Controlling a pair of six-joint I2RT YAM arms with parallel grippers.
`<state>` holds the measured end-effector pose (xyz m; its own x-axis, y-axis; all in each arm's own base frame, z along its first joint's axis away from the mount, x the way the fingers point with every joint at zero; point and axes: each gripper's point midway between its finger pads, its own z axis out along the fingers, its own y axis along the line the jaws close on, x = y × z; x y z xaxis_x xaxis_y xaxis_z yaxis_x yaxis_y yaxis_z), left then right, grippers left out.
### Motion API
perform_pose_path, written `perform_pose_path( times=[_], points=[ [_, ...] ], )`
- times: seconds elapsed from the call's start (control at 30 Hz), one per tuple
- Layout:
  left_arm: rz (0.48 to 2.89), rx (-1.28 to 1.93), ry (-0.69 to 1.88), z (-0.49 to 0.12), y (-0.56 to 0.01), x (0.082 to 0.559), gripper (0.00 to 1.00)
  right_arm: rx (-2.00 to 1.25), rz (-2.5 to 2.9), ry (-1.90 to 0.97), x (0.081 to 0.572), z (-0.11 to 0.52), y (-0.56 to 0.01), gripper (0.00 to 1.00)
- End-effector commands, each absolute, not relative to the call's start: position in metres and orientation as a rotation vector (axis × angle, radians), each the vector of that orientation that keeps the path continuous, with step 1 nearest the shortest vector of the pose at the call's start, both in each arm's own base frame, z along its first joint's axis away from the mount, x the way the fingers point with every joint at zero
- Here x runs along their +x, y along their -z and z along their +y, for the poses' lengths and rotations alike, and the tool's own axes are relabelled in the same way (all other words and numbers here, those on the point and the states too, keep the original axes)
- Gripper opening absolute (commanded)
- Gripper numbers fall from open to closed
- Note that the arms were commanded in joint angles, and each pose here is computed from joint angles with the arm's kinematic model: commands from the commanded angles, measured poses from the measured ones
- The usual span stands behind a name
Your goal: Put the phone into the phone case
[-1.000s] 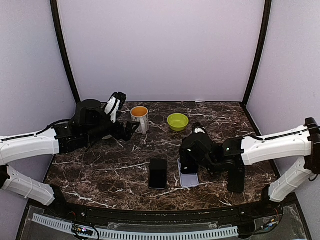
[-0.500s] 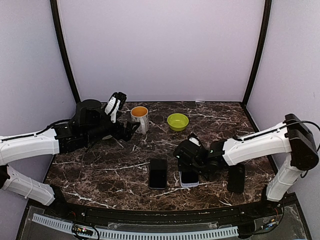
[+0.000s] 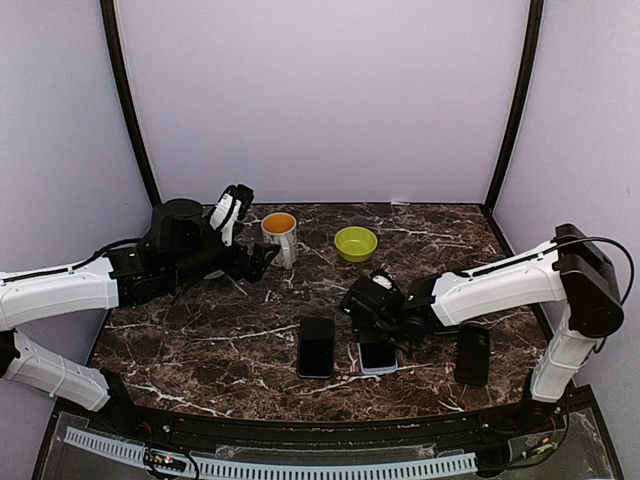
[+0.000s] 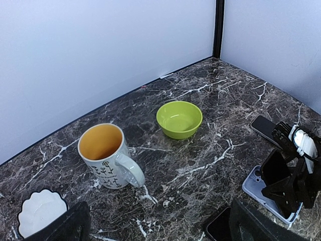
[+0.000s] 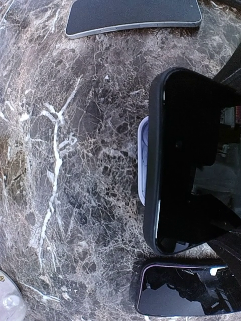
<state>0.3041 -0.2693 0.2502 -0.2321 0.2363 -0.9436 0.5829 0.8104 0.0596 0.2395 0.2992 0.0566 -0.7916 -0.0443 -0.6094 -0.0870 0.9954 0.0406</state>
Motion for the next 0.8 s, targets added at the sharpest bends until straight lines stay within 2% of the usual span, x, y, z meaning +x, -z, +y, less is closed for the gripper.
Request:
perform_pose_path(
  times=[0.0, 0.43, 0.53, 0.77],
  points=[
    [1.782, 0.639, 0.363, -0.268, -0.256, 0.303, 0.99, -0.121, 2.575, -0.138, 0.225, 0.308, -0.036, 0.00],
    [1.783, 0.641, 0.367, -0.269, -0.256, 0.302, 0.99, -0.332, 2.621, -0.154, 0.215, 0.320, -0.023, 0.01],
    [1.783, 0.644, 0.370, -0.269, -0.256, 0.302, 0.99, -0.407, 2.601, -0.131, 0.218, 0.322, -0.023, 0.11],
    [1.784, 0.646, 0.368, -0.269, -0.255, 0.302, 0.99, -0.501, 2.583, -0.135, 0.218, 0.326, -0.023, 0.46]
  ],
)
